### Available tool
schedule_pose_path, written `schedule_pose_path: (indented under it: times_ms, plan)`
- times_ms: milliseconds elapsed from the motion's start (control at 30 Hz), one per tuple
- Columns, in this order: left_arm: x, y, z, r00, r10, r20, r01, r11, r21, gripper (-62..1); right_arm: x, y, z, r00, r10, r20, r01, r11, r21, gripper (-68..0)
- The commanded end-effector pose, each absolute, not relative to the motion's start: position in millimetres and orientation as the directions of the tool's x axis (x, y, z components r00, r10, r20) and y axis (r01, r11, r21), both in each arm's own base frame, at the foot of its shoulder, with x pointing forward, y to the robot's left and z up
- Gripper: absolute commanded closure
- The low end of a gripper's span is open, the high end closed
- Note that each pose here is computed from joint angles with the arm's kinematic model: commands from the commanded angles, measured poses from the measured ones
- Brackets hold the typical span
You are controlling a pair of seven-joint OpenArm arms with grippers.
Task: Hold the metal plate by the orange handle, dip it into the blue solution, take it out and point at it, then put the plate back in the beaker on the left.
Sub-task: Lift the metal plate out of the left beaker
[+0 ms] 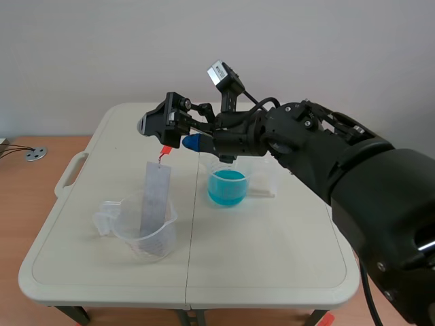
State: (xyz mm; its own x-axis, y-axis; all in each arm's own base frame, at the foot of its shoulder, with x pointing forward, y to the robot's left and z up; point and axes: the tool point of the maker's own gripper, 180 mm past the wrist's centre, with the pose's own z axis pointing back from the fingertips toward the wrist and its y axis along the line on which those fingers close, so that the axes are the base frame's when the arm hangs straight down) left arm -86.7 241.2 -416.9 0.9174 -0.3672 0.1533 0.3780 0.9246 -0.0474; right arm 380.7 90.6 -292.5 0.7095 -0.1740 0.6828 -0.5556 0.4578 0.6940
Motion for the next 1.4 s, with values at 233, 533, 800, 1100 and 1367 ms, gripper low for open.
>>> schedule_pose_path:
  times_ms: [233, 533, 800, 1100, 1367]
  plan:
    - [-86.2, 234.4, -415.0, 0.917, -0.362, 0.166, 0.376, 0.924, -0.066, -2.8, 384.2, 119.2, -266.5, 0.706, -0.167, 0.688, -0.593, 0.393, 0.703, -66.3]
    - [-86.3, 234.5, -415.0, 0.917, -0.362, 0.166, 0.376, 0.924, -0.066, -2.8, 381.7, 118.6, -271.4, 0.718, -0.152, 0.679, -0.584, 0.399, 0.707, -65.8]
    - [-86.3, 234.5, -415.0, 0.917, -0.362, 0.166, 0.377, 0.924, -0.066, -2.8, 379.3, 117.4, -278.3, 0.745, -0.183, 0.641, -0.539, 0.401, 0.741, -54.0]
    - [-86.3, 234.5, -415.0, 0.917, -0.362, 0.166, 0.377, 0.924, -0.066, -2.8, 378.6, 116.0, -282.5, 0.762, -0.219, 0.609, -0.5, 0.4, 0.768, -38.7]
    - [-86.3, 234.5, -415.0, 0.917, -0.362, 0.166, 0.377, 0.924, -0.066, -2.8, 381.2, 115.4, -278.5, 0.759, -0.246, 0.603, -0.492, 0.388, 0.779, -28.6]
